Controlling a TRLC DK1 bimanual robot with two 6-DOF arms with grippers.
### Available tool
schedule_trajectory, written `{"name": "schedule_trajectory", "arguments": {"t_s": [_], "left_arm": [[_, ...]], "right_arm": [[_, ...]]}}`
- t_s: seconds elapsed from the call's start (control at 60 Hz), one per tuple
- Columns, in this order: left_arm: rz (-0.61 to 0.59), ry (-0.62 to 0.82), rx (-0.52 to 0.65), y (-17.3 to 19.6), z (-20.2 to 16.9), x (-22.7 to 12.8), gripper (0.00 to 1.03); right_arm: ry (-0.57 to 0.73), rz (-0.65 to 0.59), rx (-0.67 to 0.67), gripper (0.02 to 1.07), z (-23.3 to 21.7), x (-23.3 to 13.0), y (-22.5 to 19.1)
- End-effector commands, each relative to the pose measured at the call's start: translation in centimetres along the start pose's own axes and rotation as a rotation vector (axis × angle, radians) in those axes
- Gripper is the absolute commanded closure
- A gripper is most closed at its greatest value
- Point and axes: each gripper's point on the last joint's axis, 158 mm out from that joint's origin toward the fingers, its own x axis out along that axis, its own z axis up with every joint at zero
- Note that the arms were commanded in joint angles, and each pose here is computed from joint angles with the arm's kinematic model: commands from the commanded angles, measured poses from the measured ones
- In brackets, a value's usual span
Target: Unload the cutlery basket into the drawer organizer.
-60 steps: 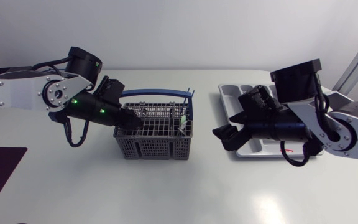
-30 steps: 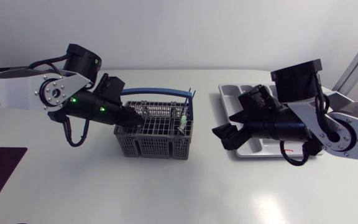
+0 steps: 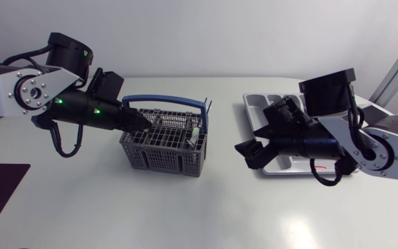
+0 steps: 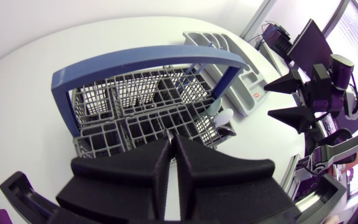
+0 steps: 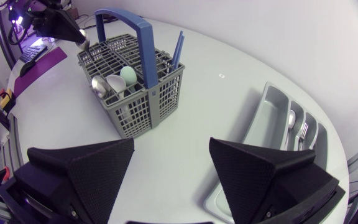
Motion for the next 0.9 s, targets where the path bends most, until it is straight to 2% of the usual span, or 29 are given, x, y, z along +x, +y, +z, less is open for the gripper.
{"name": "schedule_trajectory", "arguments": {"t_s": [0.0, 0.25, 0.633, 0.883], "left_arm": [[-0.003, -0.035, 0.005, 0.2, 1.4, -1.3, 0.97], [-0.044, -0.059, -0.041, 0.7, 1.7, -2.8, 0.97], [-0.062, -0.167, 0.010, -2.1, 3.9, -7.4, 0.97], [-0.100, -0.248, 0.064, -5.2, 5.4, -10.9, 0.97]], "right_arm": [[0.027, 0.014, -0.013, 0.20, -1.1, 0.6, 0.5], [0.031, 0.024, -0.020, 0.20, -1.1, 0.5, 1.0], [-0.009, 0.036, -0.089, 0.20, 0.2, -1.0, 2.3], [-0.177, 0.053, -0.235, 0.20, 3.5, -5.4, 4.7]]}}
